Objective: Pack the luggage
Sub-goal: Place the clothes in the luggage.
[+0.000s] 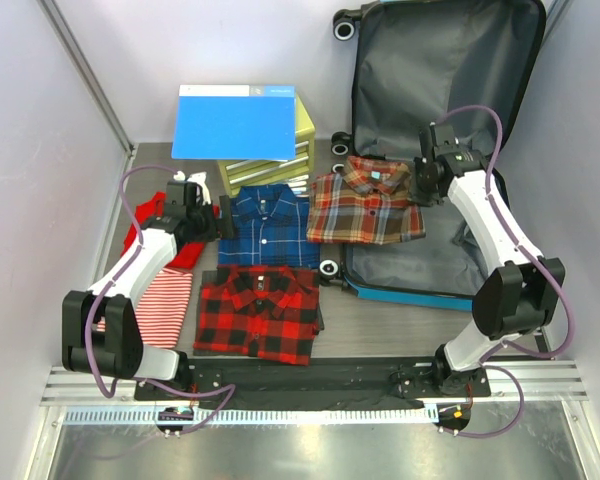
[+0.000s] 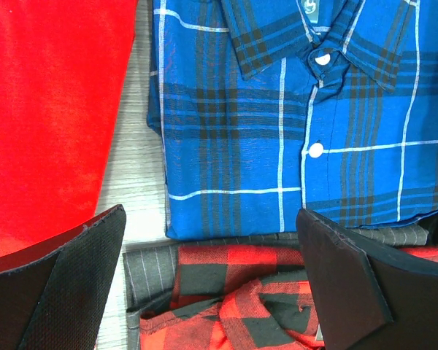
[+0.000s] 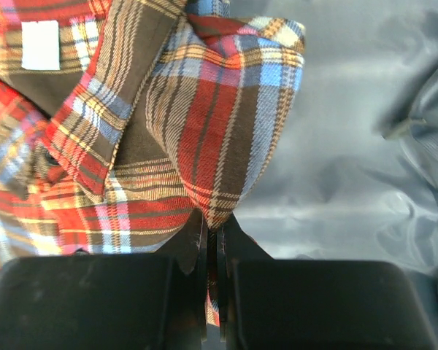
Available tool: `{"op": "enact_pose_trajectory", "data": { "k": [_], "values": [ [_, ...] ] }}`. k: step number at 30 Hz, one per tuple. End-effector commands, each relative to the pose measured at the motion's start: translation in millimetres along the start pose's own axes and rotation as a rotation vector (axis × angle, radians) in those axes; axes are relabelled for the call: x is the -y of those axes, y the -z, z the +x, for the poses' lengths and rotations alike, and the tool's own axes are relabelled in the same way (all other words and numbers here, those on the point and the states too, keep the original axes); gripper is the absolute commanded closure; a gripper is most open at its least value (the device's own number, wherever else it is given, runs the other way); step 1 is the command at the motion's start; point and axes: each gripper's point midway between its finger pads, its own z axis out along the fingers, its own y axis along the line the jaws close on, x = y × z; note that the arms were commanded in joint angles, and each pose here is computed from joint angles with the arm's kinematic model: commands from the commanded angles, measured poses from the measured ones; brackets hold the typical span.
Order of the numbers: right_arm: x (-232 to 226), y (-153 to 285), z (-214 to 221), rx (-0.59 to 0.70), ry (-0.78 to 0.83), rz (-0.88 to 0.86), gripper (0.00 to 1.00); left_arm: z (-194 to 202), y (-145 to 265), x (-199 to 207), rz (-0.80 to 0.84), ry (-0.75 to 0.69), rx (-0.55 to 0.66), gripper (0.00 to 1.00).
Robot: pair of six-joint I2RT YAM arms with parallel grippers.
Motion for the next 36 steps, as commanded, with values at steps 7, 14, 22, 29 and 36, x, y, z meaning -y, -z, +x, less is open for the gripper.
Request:
{"op": "enact_pose_trajectory", "data": {
  "k": [7,14,22,29,36],
  "values": [
    [54.6,-24.6,20.0,0.036,-0.022,0.146,0.99,-12.1,-3.3,6.6,0.027,-0.025,0.030,0.00],
    [78.9,-42.4,21.1,0.028,-0.032,0.212,0.99,-10.6,-4.9,6.3,0.029,-0.029,0.018,0.00],
    [110.4,-44.8,3.9,0.049,-0.028,0.302,0.99,-9.0,-5.0,6.4,0.029,-0.032,0.013,0.00],
    [147.0,-38.3,-14.5,0.073,-0.033,0.394,0.99,-7.1,-6.4,4.3,0.022,-0.030,0.009,0.00],
    [172.9,-34.1,-37.5,0.101,-0.050,0.452,0.99,-6.5,-6.9,3.8,0.020,-0.031,0.009,0.00]
  ]
}}
